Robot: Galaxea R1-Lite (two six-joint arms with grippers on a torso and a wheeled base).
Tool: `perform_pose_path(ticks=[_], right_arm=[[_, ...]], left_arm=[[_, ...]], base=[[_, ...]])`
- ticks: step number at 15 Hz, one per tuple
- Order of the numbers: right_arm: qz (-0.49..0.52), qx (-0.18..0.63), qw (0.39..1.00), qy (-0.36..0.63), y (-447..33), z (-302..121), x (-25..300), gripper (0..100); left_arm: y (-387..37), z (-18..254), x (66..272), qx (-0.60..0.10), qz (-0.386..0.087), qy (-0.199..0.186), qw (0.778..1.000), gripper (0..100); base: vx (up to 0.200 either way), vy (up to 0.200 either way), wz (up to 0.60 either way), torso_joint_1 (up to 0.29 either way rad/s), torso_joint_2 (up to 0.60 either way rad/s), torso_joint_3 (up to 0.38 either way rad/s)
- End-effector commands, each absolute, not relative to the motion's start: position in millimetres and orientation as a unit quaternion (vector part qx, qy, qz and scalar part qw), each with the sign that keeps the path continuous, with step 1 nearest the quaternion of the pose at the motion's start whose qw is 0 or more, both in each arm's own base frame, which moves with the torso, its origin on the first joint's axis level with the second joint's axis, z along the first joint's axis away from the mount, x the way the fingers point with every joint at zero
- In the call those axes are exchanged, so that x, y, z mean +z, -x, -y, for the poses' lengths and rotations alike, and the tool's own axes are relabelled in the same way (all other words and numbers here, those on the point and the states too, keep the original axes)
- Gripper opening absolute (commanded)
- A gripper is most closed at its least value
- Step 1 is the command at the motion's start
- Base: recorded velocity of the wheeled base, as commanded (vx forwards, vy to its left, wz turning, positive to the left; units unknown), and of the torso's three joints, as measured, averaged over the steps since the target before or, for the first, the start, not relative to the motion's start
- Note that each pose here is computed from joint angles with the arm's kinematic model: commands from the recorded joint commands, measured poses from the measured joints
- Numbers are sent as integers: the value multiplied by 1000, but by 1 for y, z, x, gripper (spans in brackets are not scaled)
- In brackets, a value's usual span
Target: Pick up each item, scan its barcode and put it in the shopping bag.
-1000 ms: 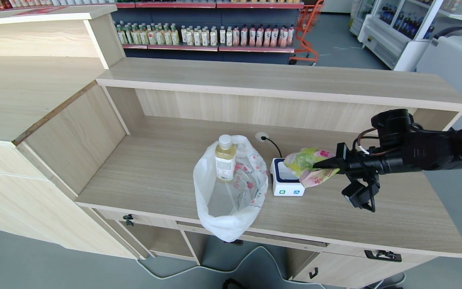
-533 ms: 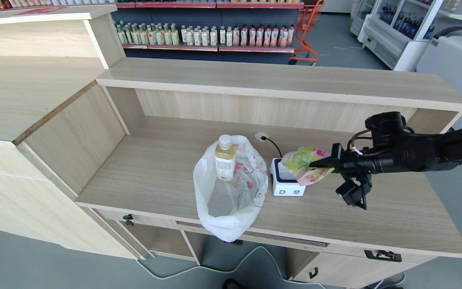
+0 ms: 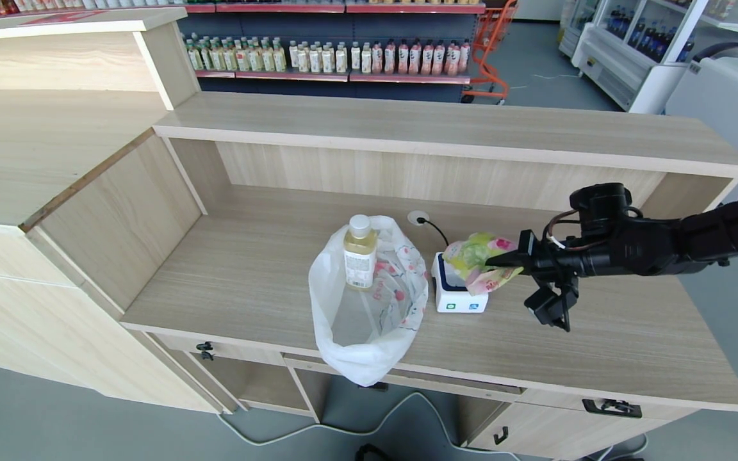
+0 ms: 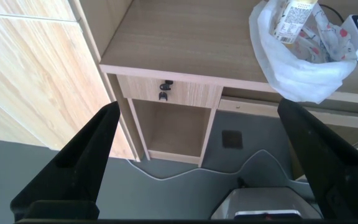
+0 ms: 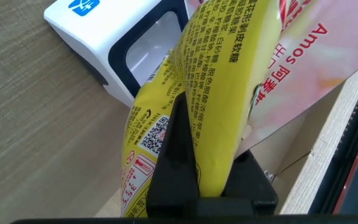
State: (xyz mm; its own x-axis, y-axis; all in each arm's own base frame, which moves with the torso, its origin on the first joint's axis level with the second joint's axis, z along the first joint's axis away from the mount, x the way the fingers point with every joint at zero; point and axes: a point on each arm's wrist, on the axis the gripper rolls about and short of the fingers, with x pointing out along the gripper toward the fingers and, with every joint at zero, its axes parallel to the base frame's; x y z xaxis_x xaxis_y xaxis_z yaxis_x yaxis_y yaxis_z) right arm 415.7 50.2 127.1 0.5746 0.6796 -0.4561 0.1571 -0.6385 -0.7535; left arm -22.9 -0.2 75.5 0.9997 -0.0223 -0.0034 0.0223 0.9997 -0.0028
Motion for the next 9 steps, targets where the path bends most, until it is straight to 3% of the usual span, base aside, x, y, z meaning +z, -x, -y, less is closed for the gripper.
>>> perform_pose_path(ticks=[1, 9], right_arm=[[258, 386, 339, 818, -421, -53, 123, 0], [259, 395, 339, 813, -429, -59, 111, 0]], left_arm=[[23, 0, 75, -12, -2, 2, 1000, 100], [23, 0, 75, -12, -2, 2, 1000, 100]], base=[[0, 0, 0, 0, 0, 0], [0, 0, 0, 0, 0, 0]])
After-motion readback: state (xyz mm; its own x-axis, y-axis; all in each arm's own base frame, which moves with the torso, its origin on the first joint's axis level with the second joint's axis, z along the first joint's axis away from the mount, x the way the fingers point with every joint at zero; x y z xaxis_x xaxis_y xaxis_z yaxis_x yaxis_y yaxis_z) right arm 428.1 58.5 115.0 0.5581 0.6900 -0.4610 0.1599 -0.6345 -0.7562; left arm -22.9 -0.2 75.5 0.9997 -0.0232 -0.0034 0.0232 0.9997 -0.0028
